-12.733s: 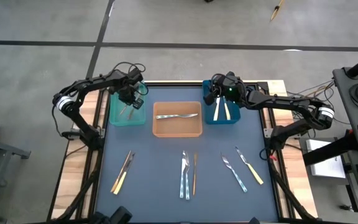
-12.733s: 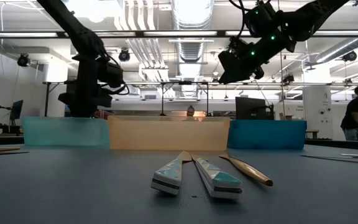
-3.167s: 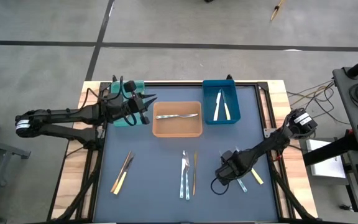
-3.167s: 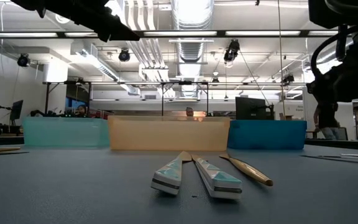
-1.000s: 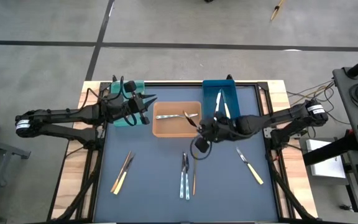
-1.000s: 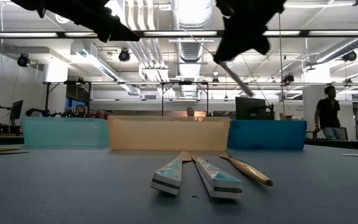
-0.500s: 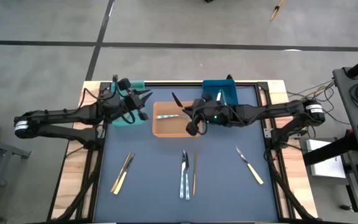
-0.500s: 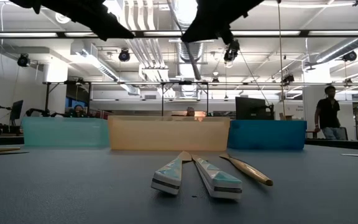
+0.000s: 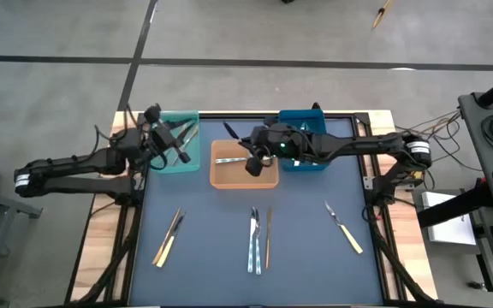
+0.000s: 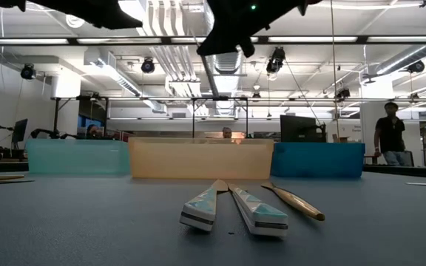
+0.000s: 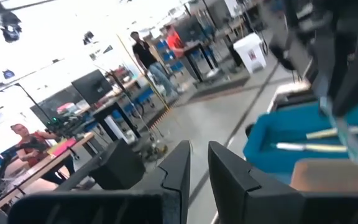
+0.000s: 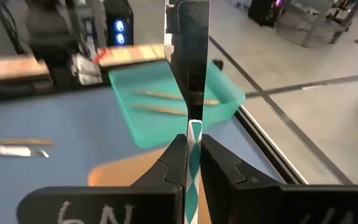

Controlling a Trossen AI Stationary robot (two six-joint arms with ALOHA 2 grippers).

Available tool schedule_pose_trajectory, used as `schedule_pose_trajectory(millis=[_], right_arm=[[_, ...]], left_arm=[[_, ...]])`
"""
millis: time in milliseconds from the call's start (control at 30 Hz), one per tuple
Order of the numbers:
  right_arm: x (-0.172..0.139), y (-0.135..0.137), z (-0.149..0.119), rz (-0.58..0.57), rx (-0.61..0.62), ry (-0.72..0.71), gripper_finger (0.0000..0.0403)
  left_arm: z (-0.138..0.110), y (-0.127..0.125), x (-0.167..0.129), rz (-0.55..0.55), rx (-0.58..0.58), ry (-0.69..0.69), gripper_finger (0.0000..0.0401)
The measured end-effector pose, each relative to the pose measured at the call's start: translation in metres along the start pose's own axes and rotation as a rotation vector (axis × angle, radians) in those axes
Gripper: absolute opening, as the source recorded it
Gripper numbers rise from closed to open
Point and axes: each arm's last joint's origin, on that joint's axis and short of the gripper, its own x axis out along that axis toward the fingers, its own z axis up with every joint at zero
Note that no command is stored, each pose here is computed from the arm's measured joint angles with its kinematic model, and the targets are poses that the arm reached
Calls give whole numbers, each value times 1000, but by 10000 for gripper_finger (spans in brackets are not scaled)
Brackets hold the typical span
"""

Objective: Sort silverware by color (type)
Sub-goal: Put the white knife in the orange bin

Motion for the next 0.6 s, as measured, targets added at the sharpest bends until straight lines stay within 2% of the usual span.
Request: schedule_pose_trajectory(millis=[300, 467, 600], right_arm=[[37, -2, 6, 8, -98, 203, 18], [49, -4, 0, 6, -126, 326, 18], [54, -5, -7, 6, -144, 421, 18]], left_arm=[[1, 10, -15, 43, -51, -46, 40], [0, 15, -22, 109, -75, -31, 40], [-2, 17, -26, 117, -83, -43, 40]])
